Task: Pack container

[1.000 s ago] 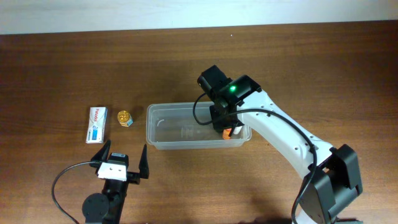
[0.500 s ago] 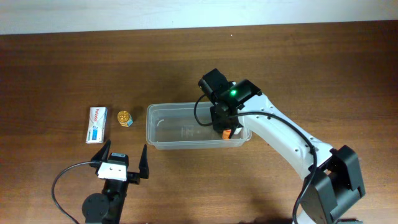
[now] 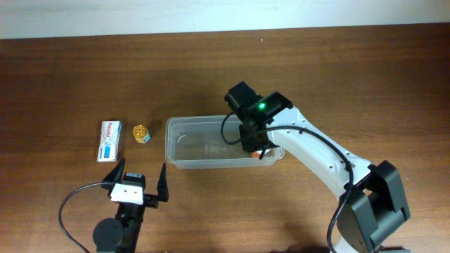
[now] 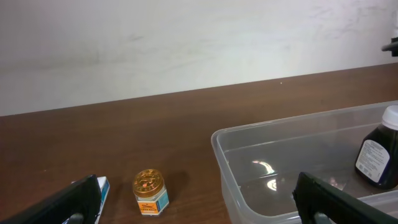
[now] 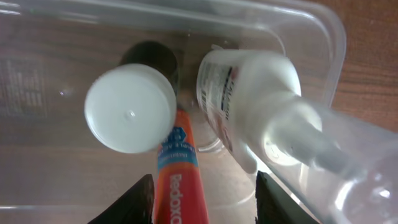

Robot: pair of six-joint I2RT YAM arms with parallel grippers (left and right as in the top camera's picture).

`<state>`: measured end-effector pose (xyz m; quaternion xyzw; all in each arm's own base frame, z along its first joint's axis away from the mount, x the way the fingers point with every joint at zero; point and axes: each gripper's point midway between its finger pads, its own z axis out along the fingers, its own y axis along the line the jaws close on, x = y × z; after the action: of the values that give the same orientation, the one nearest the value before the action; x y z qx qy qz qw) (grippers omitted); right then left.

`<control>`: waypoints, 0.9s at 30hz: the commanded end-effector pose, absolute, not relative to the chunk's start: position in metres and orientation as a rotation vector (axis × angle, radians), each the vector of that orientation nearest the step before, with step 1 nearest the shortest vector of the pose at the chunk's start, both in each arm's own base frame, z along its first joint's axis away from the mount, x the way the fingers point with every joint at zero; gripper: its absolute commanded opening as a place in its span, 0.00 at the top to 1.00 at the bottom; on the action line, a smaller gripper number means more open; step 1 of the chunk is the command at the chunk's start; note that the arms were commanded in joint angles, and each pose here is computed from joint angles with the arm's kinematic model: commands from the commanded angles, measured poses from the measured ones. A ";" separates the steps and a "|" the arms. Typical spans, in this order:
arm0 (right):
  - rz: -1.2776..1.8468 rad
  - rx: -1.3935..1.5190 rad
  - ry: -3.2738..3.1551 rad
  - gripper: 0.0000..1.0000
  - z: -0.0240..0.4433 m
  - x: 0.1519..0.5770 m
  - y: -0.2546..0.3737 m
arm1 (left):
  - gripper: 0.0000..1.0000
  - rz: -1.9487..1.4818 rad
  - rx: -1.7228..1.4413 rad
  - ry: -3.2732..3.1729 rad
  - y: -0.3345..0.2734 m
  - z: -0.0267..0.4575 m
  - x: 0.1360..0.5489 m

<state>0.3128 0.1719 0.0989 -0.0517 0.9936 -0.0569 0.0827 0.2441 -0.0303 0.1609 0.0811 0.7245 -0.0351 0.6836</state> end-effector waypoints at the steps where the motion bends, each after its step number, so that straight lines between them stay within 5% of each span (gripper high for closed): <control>1: -0.156 -0.155 2.936 0.55 0.111 0.321 0.178 | 0.01 -0.062 0.190 1.627 -0.029 0.159 0.244; 17: -0.133 -0.177 2.907 0.56 0.144 0.328 0.183 | 0.01 -0.062 0.190 1.627 -0.029 0.159 0.244; 23: -0.071 -0.202 2.825 0.56 0.205 0.333 0.186 | 0.01 -0.062 0.190 1.627 -0.029 0.159 0.244; 27: 0.012 -0.184 2.715 0.45 0.260 0.338 0.185 | 0.01 -0.062 0.190 1.627 -0.029 0.159 0.244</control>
<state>0.3335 0.1855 0.2084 -0.0660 0.9870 -0.0228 0.1449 0.2441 -0.0303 0.1609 0.0811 0.7245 -0.0351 0.6836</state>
